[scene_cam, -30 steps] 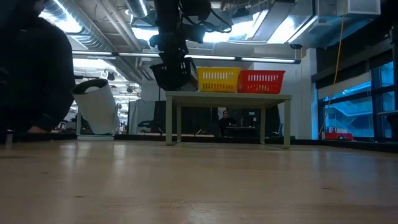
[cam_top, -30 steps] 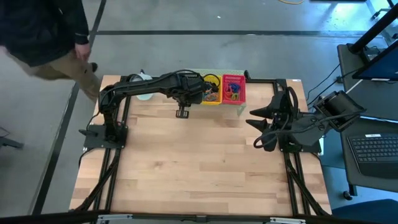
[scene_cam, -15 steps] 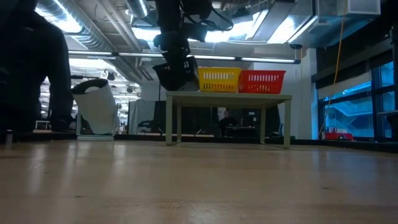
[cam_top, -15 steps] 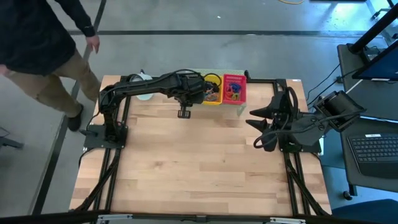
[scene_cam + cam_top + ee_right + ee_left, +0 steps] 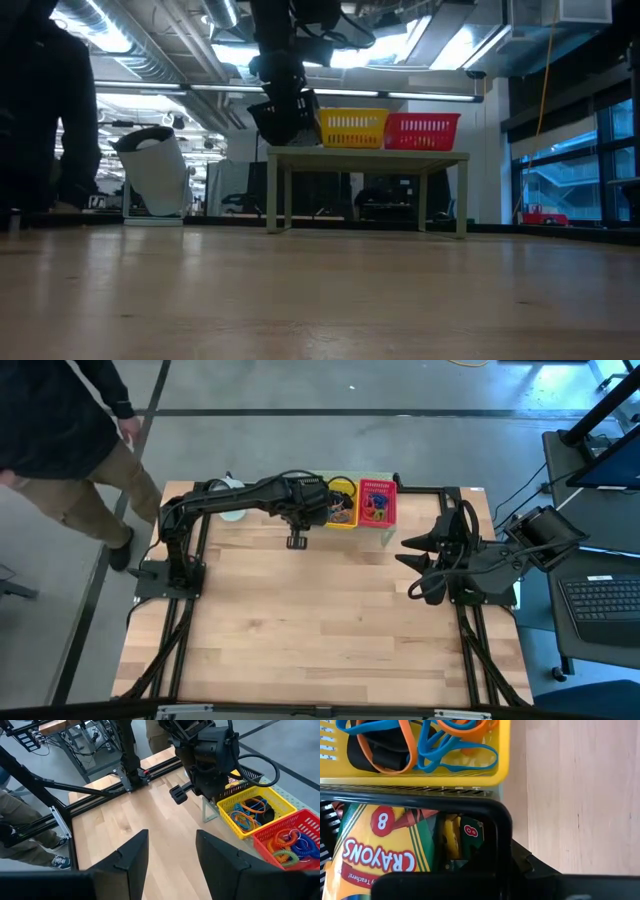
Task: Pick & Place Office Desk Supplies
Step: Put the black bin on the shelf
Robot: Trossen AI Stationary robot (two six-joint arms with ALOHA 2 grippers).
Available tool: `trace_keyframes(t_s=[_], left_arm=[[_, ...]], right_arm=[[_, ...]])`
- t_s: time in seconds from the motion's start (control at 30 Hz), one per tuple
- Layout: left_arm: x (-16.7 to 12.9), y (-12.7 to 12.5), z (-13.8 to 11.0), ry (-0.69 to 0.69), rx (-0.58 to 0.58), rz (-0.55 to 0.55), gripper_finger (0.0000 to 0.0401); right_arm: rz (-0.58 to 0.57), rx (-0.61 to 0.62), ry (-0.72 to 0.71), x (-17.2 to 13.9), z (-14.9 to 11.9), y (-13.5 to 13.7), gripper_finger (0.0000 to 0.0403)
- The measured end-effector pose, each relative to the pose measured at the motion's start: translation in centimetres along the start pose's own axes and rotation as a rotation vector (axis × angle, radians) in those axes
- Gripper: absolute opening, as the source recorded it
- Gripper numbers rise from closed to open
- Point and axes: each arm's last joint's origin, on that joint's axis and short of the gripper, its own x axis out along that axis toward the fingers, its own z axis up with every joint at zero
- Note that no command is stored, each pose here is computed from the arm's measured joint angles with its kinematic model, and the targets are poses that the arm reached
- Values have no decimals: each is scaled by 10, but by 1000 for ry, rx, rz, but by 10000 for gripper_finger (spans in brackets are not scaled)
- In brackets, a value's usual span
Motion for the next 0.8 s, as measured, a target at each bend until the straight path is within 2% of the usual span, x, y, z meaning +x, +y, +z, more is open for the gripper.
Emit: trace_keyframes(t_s=[0.8], left_arm=[[6,0,2,-11,-23,-49,2]], right_arm=[[17,0,19,0,-1,0,164]])
